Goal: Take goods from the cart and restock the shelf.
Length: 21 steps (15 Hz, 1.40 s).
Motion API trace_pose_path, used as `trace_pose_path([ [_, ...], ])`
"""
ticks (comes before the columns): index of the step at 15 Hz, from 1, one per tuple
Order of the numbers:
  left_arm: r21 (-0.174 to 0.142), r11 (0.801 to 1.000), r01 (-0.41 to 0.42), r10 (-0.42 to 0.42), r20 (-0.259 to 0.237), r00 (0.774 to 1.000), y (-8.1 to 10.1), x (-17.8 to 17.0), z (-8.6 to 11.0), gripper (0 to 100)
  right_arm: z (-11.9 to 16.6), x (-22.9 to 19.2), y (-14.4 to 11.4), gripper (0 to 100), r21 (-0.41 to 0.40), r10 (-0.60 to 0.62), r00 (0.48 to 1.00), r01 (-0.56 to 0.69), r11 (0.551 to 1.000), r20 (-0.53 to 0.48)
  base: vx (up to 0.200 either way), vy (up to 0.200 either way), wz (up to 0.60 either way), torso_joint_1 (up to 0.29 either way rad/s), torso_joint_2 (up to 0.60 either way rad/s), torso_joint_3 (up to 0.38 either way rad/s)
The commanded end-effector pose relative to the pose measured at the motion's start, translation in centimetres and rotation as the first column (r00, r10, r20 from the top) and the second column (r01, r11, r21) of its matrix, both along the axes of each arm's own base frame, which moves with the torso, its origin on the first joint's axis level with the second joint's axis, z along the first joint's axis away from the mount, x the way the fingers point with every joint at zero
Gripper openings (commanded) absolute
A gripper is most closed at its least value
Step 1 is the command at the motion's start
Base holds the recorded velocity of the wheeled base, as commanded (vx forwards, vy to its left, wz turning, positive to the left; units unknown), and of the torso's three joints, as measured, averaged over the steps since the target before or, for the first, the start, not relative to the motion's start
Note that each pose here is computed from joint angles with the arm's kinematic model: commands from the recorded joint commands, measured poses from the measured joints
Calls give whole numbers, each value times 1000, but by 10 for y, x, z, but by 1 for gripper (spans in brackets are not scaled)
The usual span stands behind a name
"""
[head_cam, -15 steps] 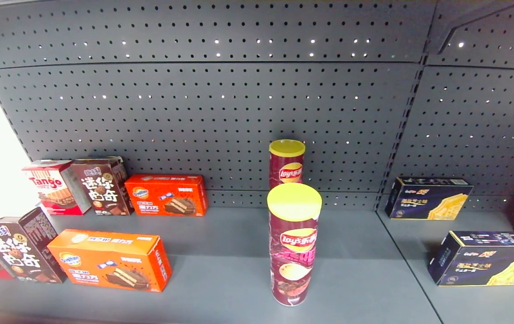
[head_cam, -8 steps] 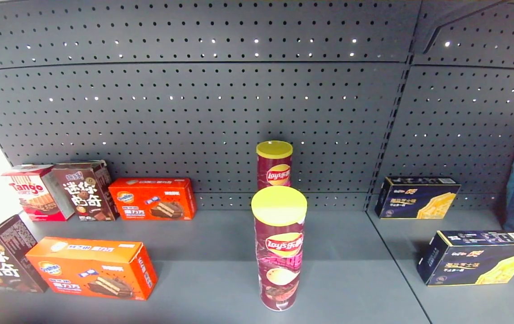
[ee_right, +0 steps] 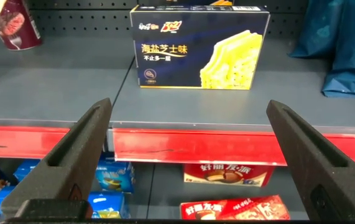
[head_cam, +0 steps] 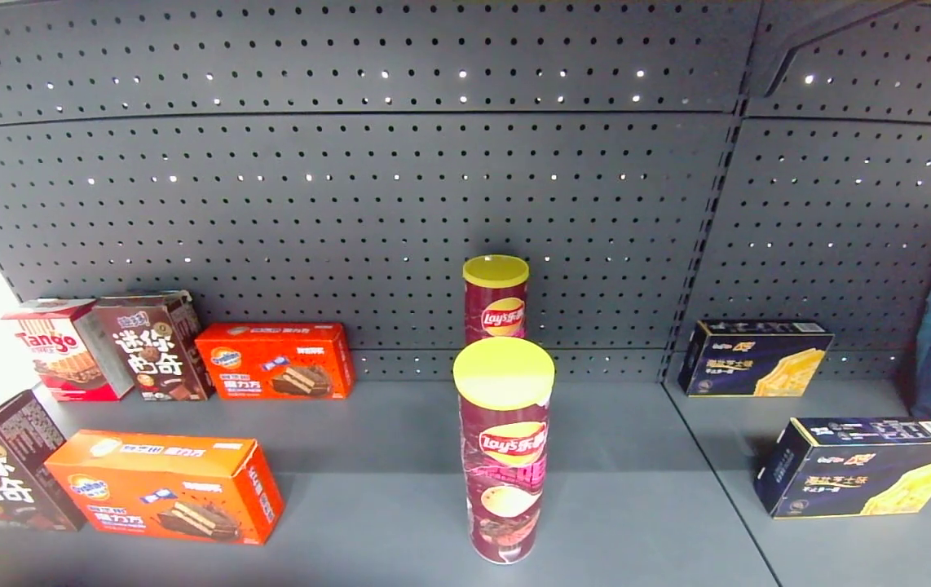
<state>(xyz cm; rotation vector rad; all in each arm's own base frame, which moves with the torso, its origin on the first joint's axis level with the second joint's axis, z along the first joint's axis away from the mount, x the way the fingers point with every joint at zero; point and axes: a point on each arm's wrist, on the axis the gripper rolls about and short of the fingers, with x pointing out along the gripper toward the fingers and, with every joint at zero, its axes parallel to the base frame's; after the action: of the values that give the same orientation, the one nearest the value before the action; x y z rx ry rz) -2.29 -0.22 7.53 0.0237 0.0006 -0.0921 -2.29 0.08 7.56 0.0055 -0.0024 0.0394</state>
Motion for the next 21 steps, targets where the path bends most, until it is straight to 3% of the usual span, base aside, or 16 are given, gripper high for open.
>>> trace_pose_path([
  [1, -1, 1000, 0, 0, 0, 1000, 0, 0, 0, 100, 0, 0, 0, 100, 1, 1, 1000, -1, 1000, -1, 0, 0, 0, 0, 0, 0],
  [21, 1, 1000, -2, 2, 2, 1000, 0, 0, 0, 100, 0, 0, 0, 100, 1, 1, 1000, -1, 1000, -1, 0, 10, 0, 0, 0, 0],
])
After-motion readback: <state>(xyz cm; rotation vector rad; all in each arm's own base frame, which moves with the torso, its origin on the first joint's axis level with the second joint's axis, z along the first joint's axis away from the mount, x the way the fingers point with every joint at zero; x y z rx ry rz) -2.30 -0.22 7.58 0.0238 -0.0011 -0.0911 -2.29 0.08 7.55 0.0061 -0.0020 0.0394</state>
